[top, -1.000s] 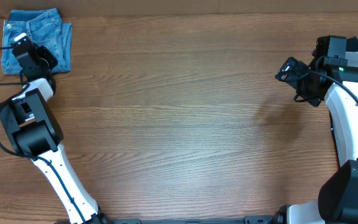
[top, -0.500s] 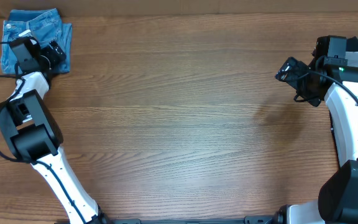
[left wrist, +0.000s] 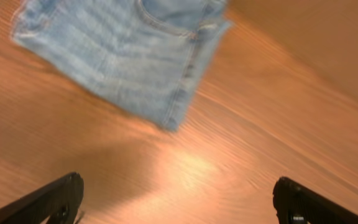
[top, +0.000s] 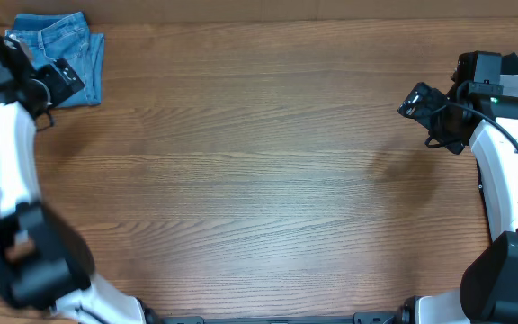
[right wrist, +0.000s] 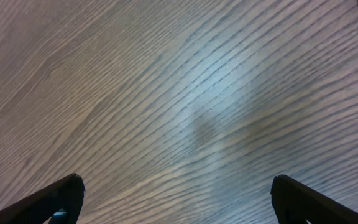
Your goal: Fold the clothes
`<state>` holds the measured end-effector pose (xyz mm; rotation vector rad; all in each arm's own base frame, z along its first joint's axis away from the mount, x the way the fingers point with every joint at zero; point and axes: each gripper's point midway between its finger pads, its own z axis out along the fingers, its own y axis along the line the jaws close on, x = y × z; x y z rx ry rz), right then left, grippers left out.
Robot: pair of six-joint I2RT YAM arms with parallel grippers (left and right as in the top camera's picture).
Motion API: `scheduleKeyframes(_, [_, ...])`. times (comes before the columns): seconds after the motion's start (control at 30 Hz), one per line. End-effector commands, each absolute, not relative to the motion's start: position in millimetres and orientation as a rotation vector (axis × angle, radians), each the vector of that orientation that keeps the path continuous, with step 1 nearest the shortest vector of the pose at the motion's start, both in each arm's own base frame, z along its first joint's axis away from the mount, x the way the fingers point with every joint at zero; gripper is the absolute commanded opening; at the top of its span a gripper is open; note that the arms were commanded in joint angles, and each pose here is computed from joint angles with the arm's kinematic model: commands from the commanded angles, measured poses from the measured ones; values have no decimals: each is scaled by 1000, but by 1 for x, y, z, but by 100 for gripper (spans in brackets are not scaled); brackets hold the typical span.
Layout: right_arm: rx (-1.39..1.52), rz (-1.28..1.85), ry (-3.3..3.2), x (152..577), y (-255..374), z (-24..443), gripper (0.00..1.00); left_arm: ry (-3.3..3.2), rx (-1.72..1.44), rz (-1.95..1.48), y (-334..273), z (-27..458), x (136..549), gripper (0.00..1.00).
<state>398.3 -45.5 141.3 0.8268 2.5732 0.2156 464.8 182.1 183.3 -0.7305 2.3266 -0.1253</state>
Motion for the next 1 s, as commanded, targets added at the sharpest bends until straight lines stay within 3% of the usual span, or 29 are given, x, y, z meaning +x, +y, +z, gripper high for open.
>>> scheduleKeyframes(0.0, [818,205,2563,400,-46,144,100,2263,-738,-250,150,253,426,100])
scheduleKeyframes(0.23, [818,205,2563,400,-46,144,100,2278,-838,-361,101,304,341,100])
scheduleKeyframes(0.47, [818,205,2563,400,-46,144,100,2311,-940,-384,72,317,276,100])
scheduleKeyframes(0.77, [818,205,2563,400,-46,144,100,2321,-945,-383,70,316,272,100])
scheduleKeyframes(0.97, [818,205,2563,400,-46,144,100,2323,-976,-202,94,311,268,100])
